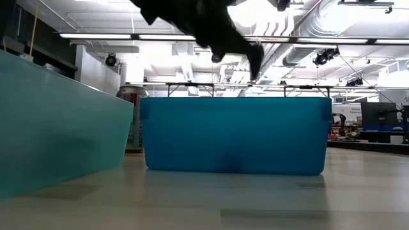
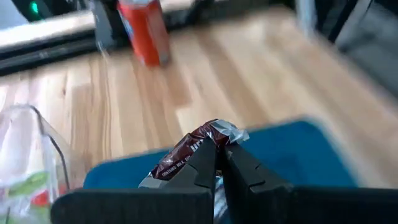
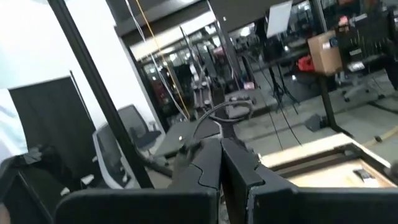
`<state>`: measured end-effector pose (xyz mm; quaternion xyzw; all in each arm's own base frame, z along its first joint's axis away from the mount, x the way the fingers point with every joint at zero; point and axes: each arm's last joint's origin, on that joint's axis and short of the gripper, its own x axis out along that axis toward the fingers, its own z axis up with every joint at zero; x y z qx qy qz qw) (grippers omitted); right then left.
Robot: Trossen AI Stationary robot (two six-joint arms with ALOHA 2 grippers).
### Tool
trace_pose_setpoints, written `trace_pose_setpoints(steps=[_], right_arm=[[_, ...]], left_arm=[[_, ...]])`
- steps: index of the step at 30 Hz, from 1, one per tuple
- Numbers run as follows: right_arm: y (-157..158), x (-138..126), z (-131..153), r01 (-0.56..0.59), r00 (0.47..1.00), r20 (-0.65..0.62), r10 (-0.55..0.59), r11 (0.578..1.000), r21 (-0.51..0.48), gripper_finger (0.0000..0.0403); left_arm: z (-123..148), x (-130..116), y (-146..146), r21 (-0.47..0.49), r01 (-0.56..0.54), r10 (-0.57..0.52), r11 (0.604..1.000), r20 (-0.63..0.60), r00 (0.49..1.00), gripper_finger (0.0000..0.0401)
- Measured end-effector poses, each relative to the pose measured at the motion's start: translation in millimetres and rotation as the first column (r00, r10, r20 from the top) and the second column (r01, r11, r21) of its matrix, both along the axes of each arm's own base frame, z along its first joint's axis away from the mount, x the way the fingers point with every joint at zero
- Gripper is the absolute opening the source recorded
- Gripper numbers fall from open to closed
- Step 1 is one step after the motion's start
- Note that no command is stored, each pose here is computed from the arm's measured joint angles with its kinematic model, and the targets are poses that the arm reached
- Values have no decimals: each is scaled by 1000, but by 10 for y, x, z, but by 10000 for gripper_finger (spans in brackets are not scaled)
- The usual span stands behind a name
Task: Sort candy
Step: Put the brown-white chocolate into the blue bin
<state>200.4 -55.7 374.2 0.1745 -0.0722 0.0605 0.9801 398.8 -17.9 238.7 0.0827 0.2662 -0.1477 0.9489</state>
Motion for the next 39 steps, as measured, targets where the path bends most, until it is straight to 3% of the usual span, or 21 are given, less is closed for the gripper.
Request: trace_pose_setpoints(steps=[4, 7, 10, 13, 21, 30, 34, 37, 39], right_arm=[[22, -59, -30, 1, 998, -55, -1, 1000, 3, 0], [24, -68, -48, 3, 997, -77, -2, 1000, 8, 0], [23, -68, -57, 10, 996, -85, -9, 1000, 6, 0], [22, -67, -62, 12, 996, -89, -12, 1000, -1, 0], [22, -67, -62, 12, 996, -90, -12, 1000, -2, 0], [22, -67, -62, 12, 996, -89, -12, 1000, -2, 0], [22, -67, -62, 12, 996, -89, -12, 1000, -2, 0], [22, -67, -62, 11, 996, -89, -12, 1000, -4, 0], [22, -67, -62, 12, 996, -88, -14, 1000, -16, 0]], left_arm=[[-274, 88, -161, 221, 35, -22, 975, -63, 998, 0], [-393, 115, -304, 383, 105, -83, 918, -75, 994, 0], [-507, 121, -433, 458, 180, -147, 871, -106, 983, 1], [-588, 117, -501, 454, 207, -162, 866, -137, 977, 5], [-704, 104, -489, 359, 141, -70, 922, -202, 977, 30], [-735, 69, -505, 328, 123, -40, 937, -248, 968, 113], [-637, 87, -502, 386, 82, 34, 919, -287, 957, 151], [-418, 70, -438, 450, 50, 122, 892, -346, 930, 170], [-202, 39, -324, 410, 13, 152, 912, -368, 917, 177]])
